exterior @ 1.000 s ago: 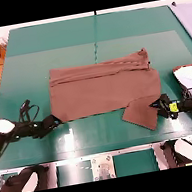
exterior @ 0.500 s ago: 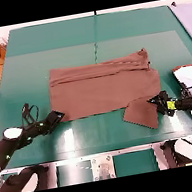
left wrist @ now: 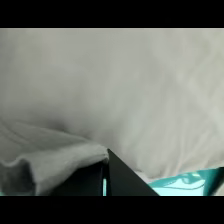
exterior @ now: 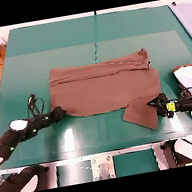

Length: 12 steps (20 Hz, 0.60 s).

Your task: Fold the shirts.

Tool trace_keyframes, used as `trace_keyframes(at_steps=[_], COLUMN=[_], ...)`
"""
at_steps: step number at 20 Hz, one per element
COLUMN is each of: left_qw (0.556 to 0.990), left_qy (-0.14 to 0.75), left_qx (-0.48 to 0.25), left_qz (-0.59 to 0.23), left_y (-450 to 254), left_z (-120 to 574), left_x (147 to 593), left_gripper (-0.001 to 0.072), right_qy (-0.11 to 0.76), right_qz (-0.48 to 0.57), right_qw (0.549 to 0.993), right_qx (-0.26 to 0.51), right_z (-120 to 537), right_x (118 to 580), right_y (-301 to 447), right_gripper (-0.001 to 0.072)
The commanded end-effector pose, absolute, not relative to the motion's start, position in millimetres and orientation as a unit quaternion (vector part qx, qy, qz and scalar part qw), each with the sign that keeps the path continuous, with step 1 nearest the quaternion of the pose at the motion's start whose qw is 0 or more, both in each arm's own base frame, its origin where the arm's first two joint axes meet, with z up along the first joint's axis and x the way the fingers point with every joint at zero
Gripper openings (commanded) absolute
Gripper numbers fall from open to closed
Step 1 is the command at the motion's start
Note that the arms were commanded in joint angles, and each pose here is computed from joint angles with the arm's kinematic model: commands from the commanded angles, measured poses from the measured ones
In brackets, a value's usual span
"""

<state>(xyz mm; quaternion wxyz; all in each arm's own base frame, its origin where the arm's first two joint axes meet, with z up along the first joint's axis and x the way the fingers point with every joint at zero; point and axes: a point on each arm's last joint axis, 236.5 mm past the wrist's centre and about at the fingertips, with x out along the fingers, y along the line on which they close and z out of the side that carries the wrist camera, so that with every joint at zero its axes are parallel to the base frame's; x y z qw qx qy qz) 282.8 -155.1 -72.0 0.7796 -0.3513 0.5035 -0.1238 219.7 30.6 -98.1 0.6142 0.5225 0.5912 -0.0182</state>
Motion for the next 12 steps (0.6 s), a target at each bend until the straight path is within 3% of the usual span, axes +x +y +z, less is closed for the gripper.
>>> trace_keyframes(at_steps=[1,3,5,9,12], left_qw=[0.781,0.779,0.778,0.765,0.768], left_qy=[0.541,0.564,0.579,0.616,0.628], left_qx=[-0.285,-0.246,-0.218,-0.158,-0.088], left_qz=[-0.129,-0.12,-0.109,-0.1,-0.083], left_y=[-149,-138,-129,-113,-89], left_z=[-74,-78,-79,-72,-52], left_x=[274,268,265,255,261], left_gripper=[0.0024,0.0024,0.0024,0.0023,0.0023], right_qy=[0.607,0.606,0.608,0.663,0.659], right_qz=[0.013,0.018,0.025,-0.024,-0.062], right_qw=[0.599,0.607,0.607,0.582,0.604], right_qx=[0.521,0.513,0.511,0.471,0.443], right_z=[-85,-78,-73,-85,-80], right_x=[214,220,221,185,180], right_y=[41,36,36,25,8], right_gripper=[0.0132,0.012,0.0018,0.0017,0.0017])
